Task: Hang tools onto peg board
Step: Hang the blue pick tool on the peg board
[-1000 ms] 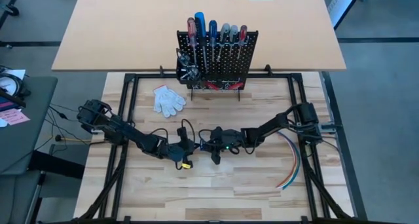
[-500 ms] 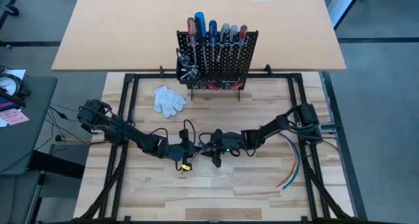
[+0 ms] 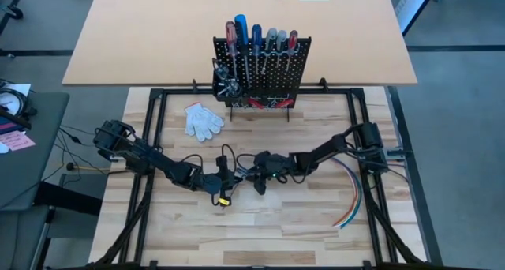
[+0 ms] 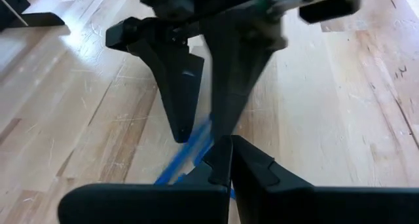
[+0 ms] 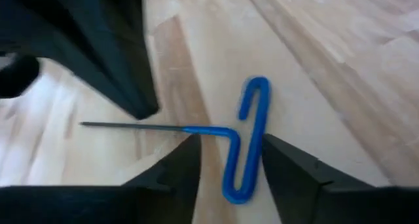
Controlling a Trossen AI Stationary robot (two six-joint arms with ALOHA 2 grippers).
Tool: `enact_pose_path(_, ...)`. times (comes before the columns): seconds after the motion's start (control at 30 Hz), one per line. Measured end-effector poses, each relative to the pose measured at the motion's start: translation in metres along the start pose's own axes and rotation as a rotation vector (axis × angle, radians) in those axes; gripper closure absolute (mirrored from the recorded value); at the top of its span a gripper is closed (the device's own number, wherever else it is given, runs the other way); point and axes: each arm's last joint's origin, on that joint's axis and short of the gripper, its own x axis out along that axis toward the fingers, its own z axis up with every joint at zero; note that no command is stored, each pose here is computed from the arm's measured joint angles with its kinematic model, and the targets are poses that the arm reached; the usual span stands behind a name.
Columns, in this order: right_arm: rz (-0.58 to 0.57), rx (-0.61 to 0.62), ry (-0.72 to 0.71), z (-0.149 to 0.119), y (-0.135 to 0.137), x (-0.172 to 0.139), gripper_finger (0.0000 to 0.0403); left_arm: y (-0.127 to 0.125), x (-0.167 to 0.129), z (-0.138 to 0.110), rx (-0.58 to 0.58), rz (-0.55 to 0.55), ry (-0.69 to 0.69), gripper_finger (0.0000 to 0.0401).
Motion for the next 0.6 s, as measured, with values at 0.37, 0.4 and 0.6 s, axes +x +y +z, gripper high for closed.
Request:
enact_pose_path(0.37, -0.054, -0.002, 0.042, -0.003, -0.007, 0.0, 0.031, 0.001, 0.0, -0.007, 0.01, 0.01, 0.066, 0.0401)
enact_pose_path(0.4, -0.055, -0.017, 0.049, -0.004, -0.007, 0.0, 0.031, 0.001, 0.0, -0.009, 0.008, 0.001, 0.089, 0.0401)
enact_pose_path(0.6, -0.037, -0.054, 0.078, -0.006, -0.005, 0.0, 0.0276, 0.003, 0.001, -0.016, -0.042, -0.198, 0.203, 0.0401)
